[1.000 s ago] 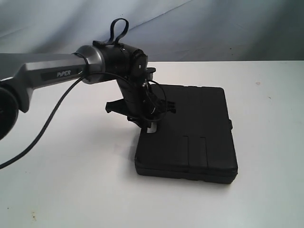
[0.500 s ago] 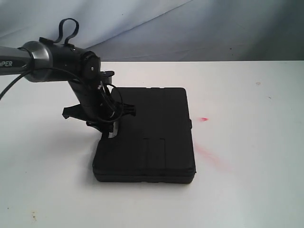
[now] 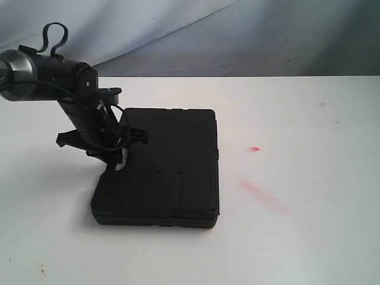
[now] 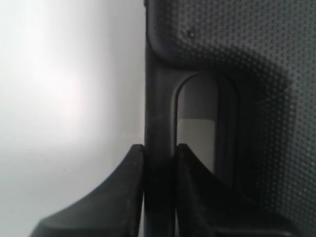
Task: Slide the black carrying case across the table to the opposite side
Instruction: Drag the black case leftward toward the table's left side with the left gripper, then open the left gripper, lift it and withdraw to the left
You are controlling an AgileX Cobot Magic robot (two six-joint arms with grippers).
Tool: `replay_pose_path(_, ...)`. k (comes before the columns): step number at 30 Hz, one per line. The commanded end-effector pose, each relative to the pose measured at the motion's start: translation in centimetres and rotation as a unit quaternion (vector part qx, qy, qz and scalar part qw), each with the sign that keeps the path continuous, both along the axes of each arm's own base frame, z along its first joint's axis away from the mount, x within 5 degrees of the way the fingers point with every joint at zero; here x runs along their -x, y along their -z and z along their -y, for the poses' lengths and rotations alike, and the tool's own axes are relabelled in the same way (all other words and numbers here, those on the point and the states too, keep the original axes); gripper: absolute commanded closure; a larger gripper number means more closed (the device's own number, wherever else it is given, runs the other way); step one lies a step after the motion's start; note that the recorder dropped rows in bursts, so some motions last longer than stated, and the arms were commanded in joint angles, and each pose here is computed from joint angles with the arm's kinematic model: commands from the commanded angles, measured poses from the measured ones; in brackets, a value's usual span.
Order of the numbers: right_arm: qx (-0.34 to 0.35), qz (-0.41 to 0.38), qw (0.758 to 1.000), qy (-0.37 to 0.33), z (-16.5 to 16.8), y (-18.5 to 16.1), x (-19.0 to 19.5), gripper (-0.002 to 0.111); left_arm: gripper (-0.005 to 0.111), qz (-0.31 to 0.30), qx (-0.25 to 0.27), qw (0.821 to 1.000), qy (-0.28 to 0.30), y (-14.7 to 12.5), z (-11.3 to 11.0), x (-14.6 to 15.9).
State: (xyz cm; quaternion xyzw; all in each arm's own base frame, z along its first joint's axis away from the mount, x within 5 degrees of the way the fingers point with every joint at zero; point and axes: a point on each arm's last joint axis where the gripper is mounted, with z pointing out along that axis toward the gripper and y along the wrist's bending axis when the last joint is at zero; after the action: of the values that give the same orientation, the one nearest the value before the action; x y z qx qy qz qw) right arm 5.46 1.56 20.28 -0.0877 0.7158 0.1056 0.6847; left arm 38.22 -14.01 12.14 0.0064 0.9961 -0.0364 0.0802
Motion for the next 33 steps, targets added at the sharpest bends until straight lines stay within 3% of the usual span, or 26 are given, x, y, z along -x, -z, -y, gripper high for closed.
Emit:
replay_pose_path(1,0.001,0.002,1.000,0.002,0.0,0.1,0.0,0.108,0.107,-0.020,-0.025,0.999,0.003,0.9,-2.6,0.3)
replay_pose_path(12,0.001,0.002,1.000,0.002,0.0,0.1,0.0,0.108,0.107,0.007,-0.020,1.000,-0.018,-1.0,-6.3,0.1)
replay_pose_path(28,0.001,0.002,1.000,0.002,0.0,0.1,0.0,0.108,0.107,-0.006,-0.029,0.999,-0.024,-1.0,-10.8,-0.3)
replay_pose_path(33,0.001,0.002,1.000,0.002,0.0,0.1,0.0,0.108,0.107,-0.003,-0.030,1.000,-0.007,-1.0,-10.9,-0.4)
